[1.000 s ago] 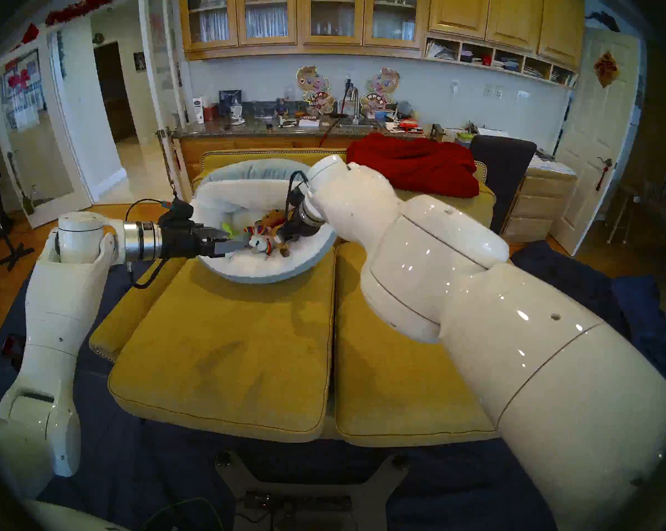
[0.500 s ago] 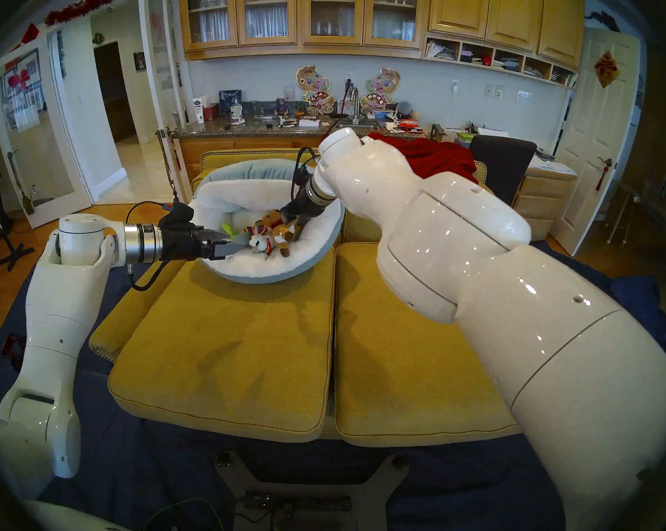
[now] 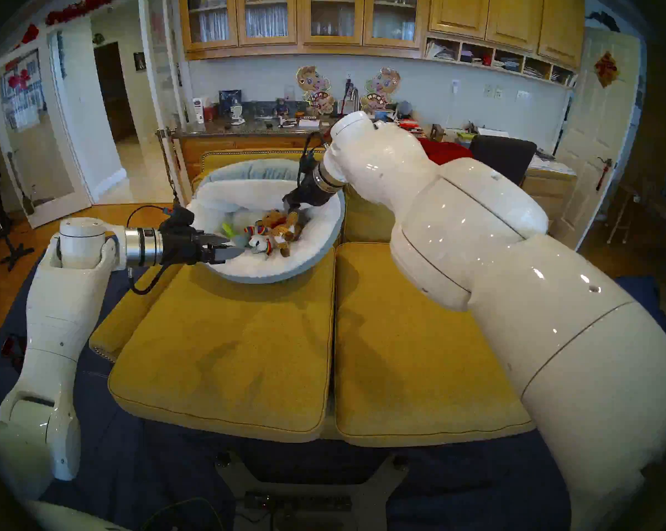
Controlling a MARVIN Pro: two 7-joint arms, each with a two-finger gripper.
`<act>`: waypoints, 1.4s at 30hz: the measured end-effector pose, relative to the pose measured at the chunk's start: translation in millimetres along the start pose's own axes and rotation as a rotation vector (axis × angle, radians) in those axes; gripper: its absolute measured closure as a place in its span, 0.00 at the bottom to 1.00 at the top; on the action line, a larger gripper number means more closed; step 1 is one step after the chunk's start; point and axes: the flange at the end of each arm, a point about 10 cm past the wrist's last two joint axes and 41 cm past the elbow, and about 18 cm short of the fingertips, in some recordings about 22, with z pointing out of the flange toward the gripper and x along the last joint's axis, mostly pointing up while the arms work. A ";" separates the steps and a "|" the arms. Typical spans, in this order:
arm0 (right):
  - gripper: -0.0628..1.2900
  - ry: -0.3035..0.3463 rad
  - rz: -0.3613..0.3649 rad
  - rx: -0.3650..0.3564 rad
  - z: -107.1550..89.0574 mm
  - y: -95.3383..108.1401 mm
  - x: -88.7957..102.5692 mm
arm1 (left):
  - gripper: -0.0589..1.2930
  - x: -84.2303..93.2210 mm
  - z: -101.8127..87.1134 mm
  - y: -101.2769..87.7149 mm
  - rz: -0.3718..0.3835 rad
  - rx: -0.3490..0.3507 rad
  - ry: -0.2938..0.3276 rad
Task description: Put toys into dog bed
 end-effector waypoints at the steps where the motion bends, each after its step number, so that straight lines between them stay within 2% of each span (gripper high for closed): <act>1: 0.05 0.001 0.003 0.000 -1.1 1.8 -0.4 | 0.04 -0.4 0.0 0.0 -0.001 0.000 -0.001; 7: 0.05 0.005 0.035 -0.001 -12.6 23.4 -7.4 | 0.04 -3.3 0.4 -0.1 -0.005 -0.001 -0.005; 21: 0.05 0.009 0.114 -0.019 -39.2 78.5 -36.4 | 0.04 -9.5 1.1 -0.1 -0.013 -0.002 -0.014; 35: 0.05 0.041 0.152 -0.001 -63.4 110.6 -51.6 | 0.04 -11.9 1.1 -0.1 -0.015 -0.002 -0.018; 42: 0.05 0.072 0.131 0.033 -70.9 111.3 -46.3 | 0.04 -12.7 1.0 -0.2 -0.015 -0.002 -0.019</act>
